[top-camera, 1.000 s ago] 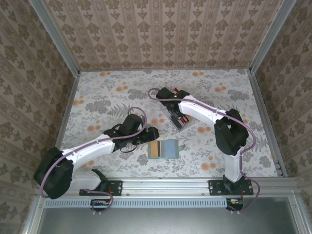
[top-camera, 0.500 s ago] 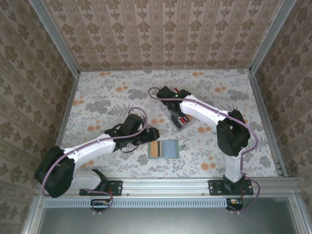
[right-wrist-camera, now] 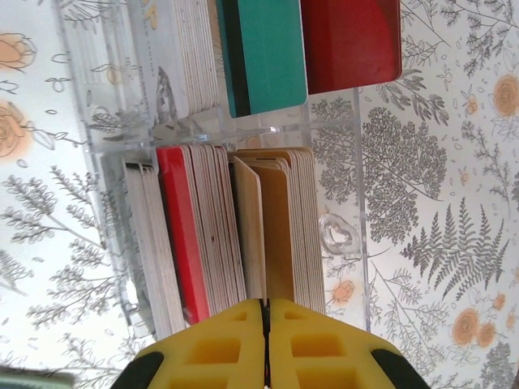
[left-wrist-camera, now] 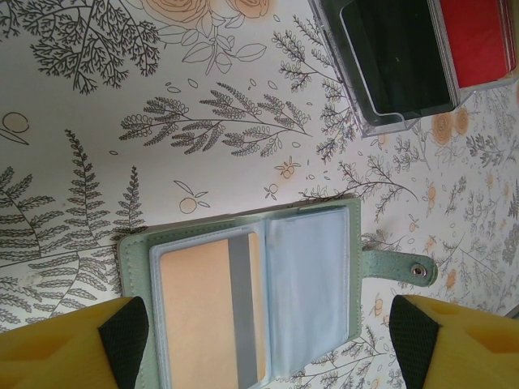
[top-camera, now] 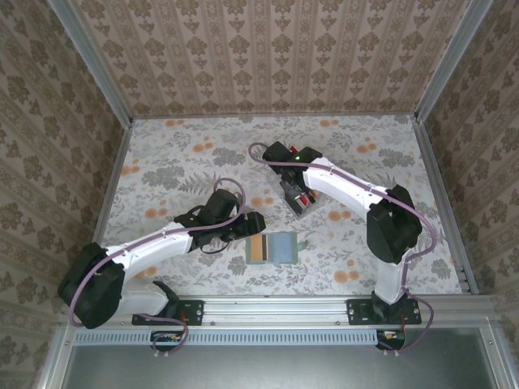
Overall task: Put the credit cards into the card holder
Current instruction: Pick up the credit card from the storage box, then insert the credit card into the card slot.
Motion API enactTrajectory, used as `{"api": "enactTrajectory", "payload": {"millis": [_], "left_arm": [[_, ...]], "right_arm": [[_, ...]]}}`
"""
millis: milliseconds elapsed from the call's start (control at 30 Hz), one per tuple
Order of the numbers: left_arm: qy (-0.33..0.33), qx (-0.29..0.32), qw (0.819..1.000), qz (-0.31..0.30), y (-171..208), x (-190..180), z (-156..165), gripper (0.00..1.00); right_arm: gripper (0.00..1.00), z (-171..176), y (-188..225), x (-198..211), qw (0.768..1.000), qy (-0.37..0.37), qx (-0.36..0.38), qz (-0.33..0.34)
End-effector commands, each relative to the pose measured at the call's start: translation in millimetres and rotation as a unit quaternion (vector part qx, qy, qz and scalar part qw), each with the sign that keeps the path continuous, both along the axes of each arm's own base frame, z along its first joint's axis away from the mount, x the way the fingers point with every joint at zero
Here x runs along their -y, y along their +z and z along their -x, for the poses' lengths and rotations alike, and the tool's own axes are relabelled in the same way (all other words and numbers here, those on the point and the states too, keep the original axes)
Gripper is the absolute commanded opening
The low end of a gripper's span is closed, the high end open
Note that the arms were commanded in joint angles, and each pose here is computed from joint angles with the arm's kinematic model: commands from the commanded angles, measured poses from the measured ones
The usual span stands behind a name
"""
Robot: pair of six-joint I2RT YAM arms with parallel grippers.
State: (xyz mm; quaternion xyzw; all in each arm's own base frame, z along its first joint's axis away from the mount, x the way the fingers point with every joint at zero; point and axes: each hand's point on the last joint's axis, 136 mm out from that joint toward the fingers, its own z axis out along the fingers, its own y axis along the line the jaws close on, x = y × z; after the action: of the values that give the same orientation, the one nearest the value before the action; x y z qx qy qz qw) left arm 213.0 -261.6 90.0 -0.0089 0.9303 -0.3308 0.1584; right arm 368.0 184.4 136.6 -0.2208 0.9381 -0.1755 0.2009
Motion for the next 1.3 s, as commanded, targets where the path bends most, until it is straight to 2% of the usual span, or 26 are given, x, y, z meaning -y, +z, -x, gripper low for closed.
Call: {"api": "enactTrajectory", "payload": {"millis": [0, 267, 467, 567, 667, 833, 1033, 1267], "left_arm": [[-0.002, 0.010, 1.000, 0.014, 14.3, 5.5, -6.3, 0.81], [-0.003, 0.014, 1.000, 0.022, 20.1, 6.5, -6.1, 0.81], [0.008, 0.022, 0.999, 0.045, 31.1, 6.4, -8.9, 0.81], [0.012, 0.027, 0.997, 0.068, 40.4, 7.8, -12.0, 0.81], [0.017, 0.029, 0.994, 0.102, 52.5, 9.3, -16.4, 0.80], [0.032, 0.038, 0.982, 0.181, 77.8, 11.0, -27.1, 0.80], [0.016, 0.051, 0.970, 0.237, 103.4, 21.8, -33.2, 0.79], [-0.009, 0.047, 0.965, 0.259, 108.4, 32.7, -31.0, 0.74]], "right_arm": [[0.08, 8.8, 19.9, 3.6, 0.999, -0.015, 0.002, -0.030], [0.07, 15.1, 33.3, 1.9, 0.994, -0.040, -0.005, -0.102], [0.07, 25.0, 59.4, -0.2, 0.979, -0.060, 0.007, -0.195], [0.07, 33.1, 70.1, -6.2, 0.964, -0.065, 0.002, -0.258], [0.06, 43.9, 79.2, -15.7, 0.940, -0.070, -0.005, -0.335], [0.06, 63.8, 91.7, -36.8, 0.866, -0.086, -0.022, -0.492], [0.07, 78.3, 91.5, -63.3, 0.781, -0.094, -0.060, -0.615], [0.07, 89.7, 81.7, -70.2, 0.748, -0.097, -0.087, -0.651]]}}
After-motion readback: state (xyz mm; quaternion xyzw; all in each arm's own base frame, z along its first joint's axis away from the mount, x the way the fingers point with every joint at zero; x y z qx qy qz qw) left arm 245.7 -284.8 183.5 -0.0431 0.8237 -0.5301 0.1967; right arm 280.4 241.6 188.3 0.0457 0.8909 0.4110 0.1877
